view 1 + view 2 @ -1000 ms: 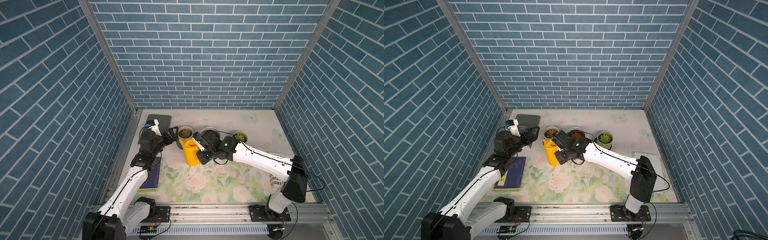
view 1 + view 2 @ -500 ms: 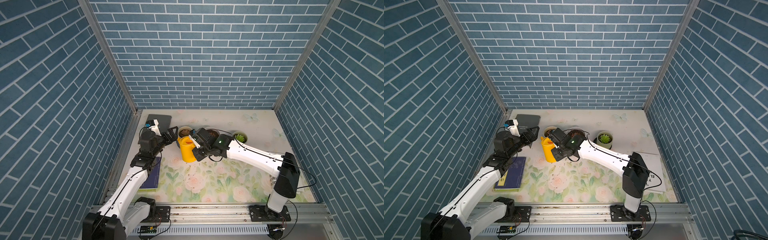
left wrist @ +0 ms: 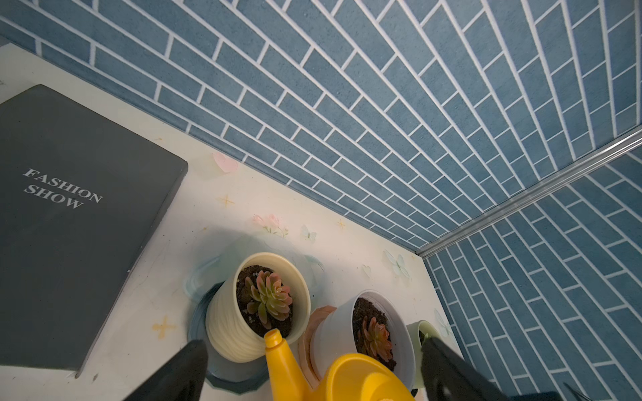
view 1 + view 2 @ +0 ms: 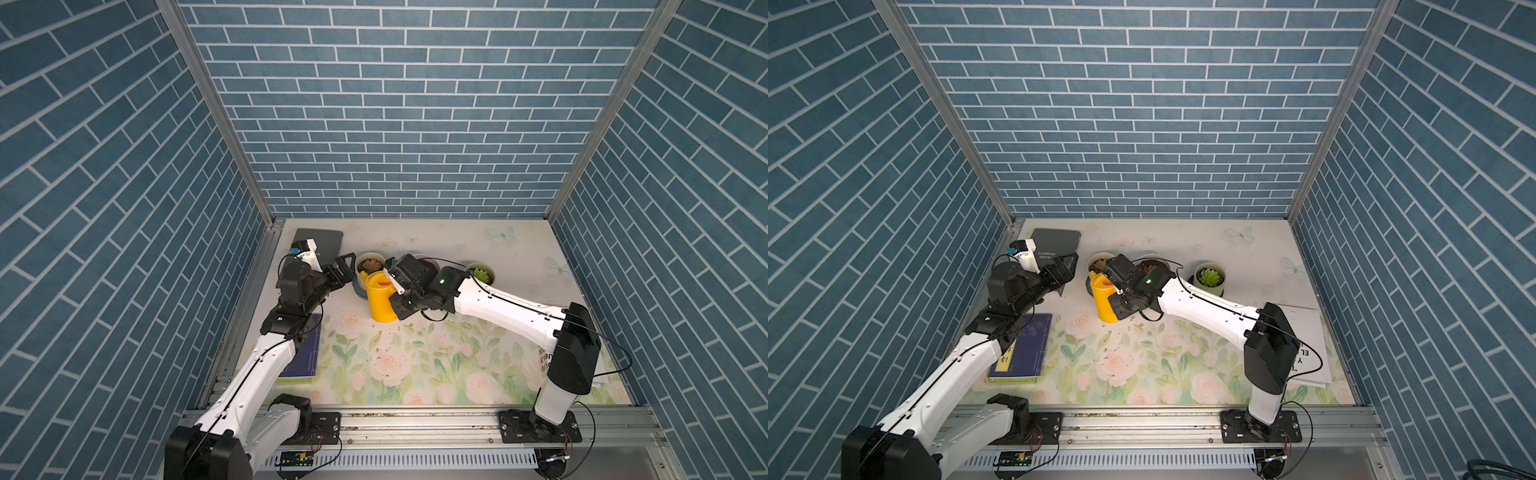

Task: Water the succulent around the soil edge
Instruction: Water the soil of the potted plant with water.

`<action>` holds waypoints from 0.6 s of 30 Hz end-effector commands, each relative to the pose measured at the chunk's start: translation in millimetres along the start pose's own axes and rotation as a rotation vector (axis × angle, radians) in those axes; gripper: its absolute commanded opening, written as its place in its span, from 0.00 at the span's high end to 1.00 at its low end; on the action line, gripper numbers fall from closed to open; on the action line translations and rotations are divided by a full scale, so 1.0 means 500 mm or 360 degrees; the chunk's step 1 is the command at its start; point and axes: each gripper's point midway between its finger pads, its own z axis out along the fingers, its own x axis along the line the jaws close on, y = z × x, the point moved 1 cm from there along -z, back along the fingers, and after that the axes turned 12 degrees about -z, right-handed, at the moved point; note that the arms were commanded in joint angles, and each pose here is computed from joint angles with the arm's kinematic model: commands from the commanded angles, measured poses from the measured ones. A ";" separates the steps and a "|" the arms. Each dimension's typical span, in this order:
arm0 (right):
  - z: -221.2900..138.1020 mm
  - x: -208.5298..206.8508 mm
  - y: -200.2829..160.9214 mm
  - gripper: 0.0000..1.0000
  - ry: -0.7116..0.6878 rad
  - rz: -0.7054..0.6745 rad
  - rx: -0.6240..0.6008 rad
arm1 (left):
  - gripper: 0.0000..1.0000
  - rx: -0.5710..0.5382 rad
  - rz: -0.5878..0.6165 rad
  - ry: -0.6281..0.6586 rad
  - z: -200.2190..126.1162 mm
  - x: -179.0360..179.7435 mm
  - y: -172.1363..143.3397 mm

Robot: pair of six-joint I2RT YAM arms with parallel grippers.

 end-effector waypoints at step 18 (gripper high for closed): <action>-0.065 -0.040 -0.016 1.00 -0.0091 0.0101 -0.0085 | 0.00 0.0030 0.0010 0.0011 0.012 0.002 -0.004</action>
